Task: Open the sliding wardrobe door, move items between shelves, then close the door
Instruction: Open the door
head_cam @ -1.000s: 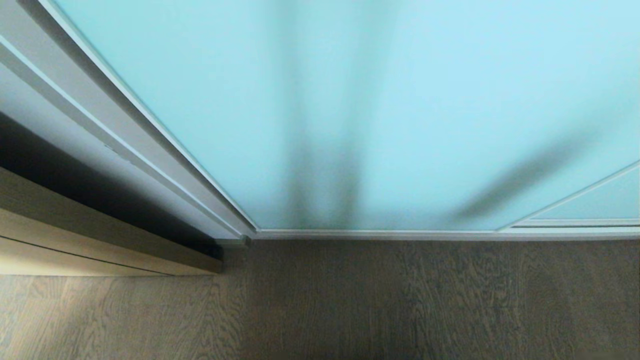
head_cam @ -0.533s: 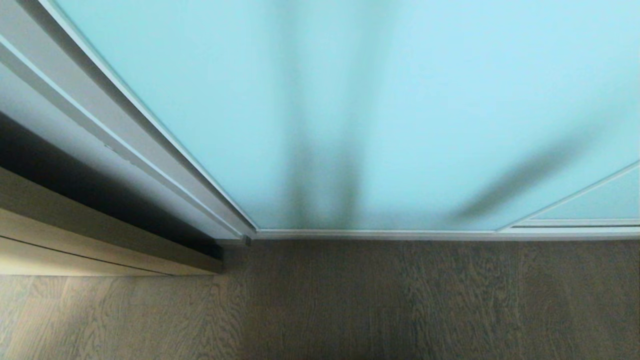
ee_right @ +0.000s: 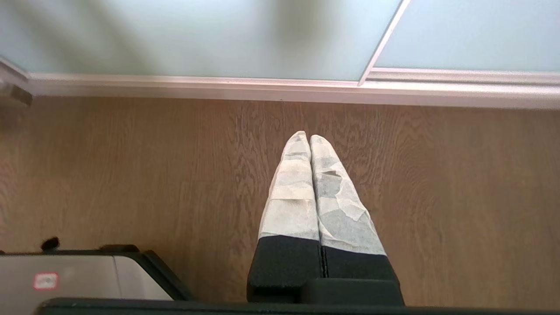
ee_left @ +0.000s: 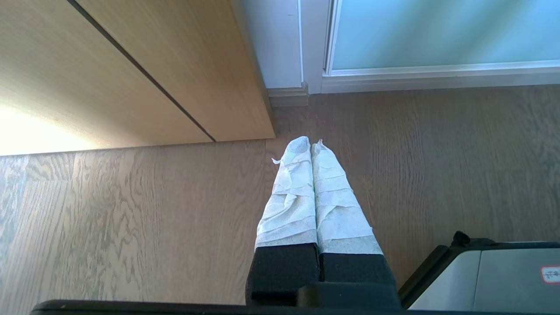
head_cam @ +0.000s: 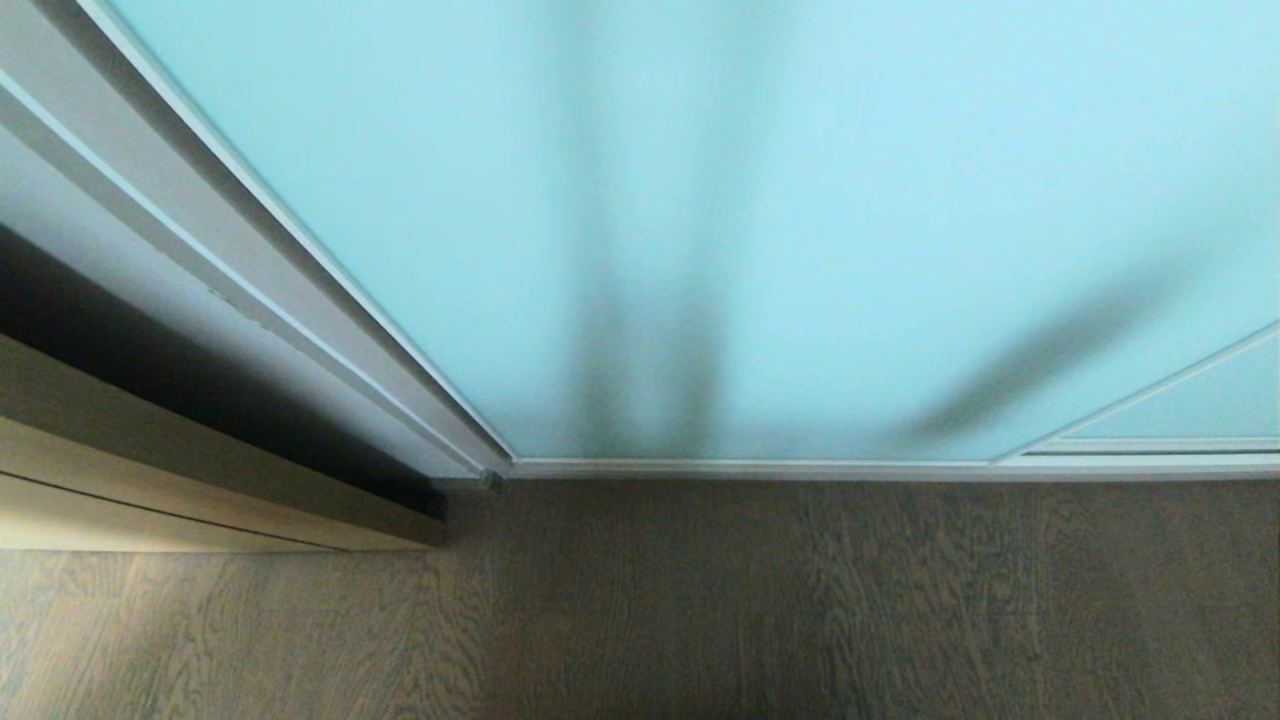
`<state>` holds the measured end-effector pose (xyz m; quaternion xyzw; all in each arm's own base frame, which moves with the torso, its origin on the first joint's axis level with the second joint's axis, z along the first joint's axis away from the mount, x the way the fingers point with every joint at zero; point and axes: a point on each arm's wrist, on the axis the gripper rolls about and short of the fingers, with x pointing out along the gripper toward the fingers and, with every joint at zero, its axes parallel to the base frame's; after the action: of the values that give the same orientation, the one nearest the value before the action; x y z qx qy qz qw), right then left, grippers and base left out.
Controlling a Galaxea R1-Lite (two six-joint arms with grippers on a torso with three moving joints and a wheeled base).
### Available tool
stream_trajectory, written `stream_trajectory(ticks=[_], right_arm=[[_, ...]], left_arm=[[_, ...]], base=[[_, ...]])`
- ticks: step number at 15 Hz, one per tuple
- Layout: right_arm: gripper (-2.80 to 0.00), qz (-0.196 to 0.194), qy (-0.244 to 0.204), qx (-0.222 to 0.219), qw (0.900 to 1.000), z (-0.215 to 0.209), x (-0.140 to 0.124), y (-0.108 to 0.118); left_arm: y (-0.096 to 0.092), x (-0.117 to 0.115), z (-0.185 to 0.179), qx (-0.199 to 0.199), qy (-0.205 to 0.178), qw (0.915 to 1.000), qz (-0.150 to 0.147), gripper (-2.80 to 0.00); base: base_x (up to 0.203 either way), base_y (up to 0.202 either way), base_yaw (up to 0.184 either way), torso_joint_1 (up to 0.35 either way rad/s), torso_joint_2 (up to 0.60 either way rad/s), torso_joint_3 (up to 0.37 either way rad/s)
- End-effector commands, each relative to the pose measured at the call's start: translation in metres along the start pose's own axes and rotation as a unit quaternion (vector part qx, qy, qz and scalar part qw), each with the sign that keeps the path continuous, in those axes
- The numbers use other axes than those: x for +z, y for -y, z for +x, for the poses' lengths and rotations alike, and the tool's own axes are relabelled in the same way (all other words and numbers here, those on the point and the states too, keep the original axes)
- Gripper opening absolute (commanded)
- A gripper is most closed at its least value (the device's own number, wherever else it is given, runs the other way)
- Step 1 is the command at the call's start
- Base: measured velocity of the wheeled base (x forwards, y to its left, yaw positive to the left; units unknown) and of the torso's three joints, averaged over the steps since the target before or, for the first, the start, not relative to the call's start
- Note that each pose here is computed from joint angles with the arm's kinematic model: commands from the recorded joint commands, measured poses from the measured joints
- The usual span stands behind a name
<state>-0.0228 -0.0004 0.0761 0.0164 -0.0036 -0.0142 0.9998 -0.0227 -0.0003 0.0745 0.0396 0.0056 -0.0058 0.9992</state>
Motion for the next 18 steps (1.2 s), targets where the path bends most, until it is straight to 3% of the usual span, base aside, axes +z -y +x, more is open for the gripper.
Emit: stream_trajectory(ticks=[1, 5, 6, 8, 12, 15, 18], right_arm=[[-2.80, 0.004, -0.001, 0.000, 1.000, 0.000, 0.000, 0.000], [-2.80, 0.002, 0.028, -0.003, 1.000, -0.003, 0.012, 0.000], [-2.80, 0.004, 0.055, -0.002, 0.998, -0.009, 0.031, -0.001], [-2.80, 0.004, 0.067, -0.001, 0.998, -0.024, 0.061, -0.001], [-2.80, 0.000, 0.030, -0.005, 1.000, -0.041, 0.119, -0.003], [-2.80, 0.002, -0.017, -0.013, 1.000, -0.021, 0.170, -0.005], [-2.80, 0.008, -0.048, -0.041, 0.998, 0.010, 0.204, -0.006]], left_arm=[[0.000, -0.001, 0.000, 0.000, -0.001, 1.0000, 0.000, -2.80], [0.000, -0.001, 0.000, 0.000, -0.001, 1.0000, 0.000, -2.80], [0.000, -0.001, 0.000, 0.000, -0.001, 1.0000, 0.000, -2.80], [0.000, -0.001, 0.000, 0.000, -0.001, 1.0000, 0.000, -2.80], [0.000, -0.001, 0.000, 0.000, -0.001, 1.0000, 0.000, -2.80], [0.000, -0.001, 0.000, 0.000, -0.001, 1.0000, 0.000, -2.80], [0.000, -0.001, 0.000, 0.000, -0.001, 1.0000, 0.000, -2.80]], base=[[0.000, 0.000, 0.000, 0.000, 0.00, 0.000], [0.000, 0.000, 0.000, 0.000, 0.00, 0.000], [0.000, 0.000, 0.000, 0.000, 0.00, 0.000], [0.000, 0.000, 0.000, 0.000, 0.00, 0.000], [0.000, 0.000, 0.000, 0.000, 0.00, 0.000], [0.000, 0.000, 0.000, 0.000, 0.00, 0.000], [0.000, 0.000, 0.000, 0.000, 0.00, 0.000]])
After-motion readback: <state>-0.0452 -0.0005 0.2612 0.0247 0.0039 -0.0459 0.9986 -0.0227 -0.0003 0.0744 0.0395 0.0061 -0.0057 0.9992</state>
